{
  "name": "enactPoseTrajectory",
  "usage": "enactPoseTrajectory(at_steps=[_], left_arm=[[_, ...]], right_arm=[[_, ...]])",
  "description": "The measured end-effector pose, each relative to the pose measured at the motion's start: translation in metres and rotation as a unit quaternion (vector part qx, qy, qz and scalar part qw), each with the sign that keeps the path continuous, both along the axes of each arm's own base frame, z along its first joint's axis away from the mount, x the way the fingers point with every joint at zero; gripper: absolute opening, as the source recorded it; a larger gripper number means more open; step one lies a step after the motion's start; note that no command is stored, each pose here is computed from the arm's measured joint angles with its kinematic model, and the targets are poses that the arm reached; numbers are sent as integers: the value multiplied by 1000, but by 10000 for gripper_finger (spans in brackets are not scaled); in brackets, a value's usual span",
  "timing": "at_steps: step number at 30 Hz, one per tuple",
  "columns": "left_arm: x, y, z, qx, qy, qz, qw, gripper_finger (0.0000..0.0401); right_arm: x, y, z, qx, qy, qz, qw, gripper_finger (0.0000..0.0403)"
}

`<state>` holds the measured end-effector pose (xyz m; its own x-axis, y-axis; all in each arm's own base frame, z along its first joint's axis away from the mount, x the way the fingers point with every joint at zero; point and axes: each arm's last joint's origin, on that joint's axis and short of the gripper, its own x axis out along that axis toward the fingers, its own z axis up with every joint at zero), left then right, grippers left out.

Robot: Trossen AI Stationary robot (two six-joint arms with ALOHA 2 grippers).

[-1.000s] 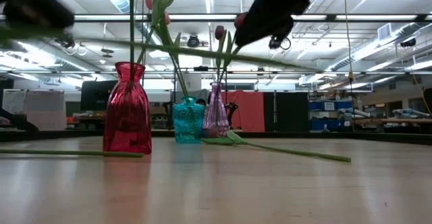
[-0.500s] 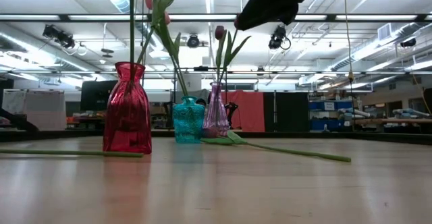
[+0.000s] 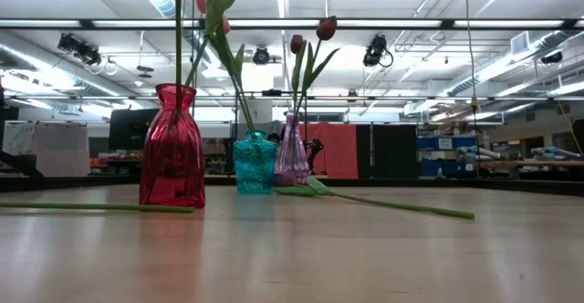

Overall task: Sort flowers into vase by color
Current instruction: Put the pink flower into the blue vase

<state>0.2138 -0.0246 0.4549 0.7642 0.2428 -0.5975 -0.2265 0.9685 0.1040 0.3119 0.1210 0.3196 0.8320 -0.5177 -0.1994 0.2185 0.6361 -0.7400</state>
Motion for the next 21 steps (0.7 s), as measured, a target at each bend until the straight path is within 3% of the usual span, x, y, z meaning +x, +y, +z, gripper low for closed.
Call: enactPoseTrajectory(at_steps=[5, 9, 15, 17, 21], left_arm=[[12, 8, -7, -31, 17, -10, 999, 21], [21, 8, -12, -44, 29, -20, 998, 21], [31, 6, -19, -63, 45, -23, 997, 21], [31, 6, -19, -66, 46, -20, 997, 21], [31, 6, -19, -74, 47, -20, 996, 21]], right_arm=[[18, 8, 12, -175, 1, 7, 985, 106], [30, 3, 20, -267, -11, -21, 963, 131], [45, -1, 9, -412, 55, -9, 909, 133], [49, 0, 4, -435, 67, -12, 898, 126], [52, -10, 4, -428, 77, -42, 899, 111]])
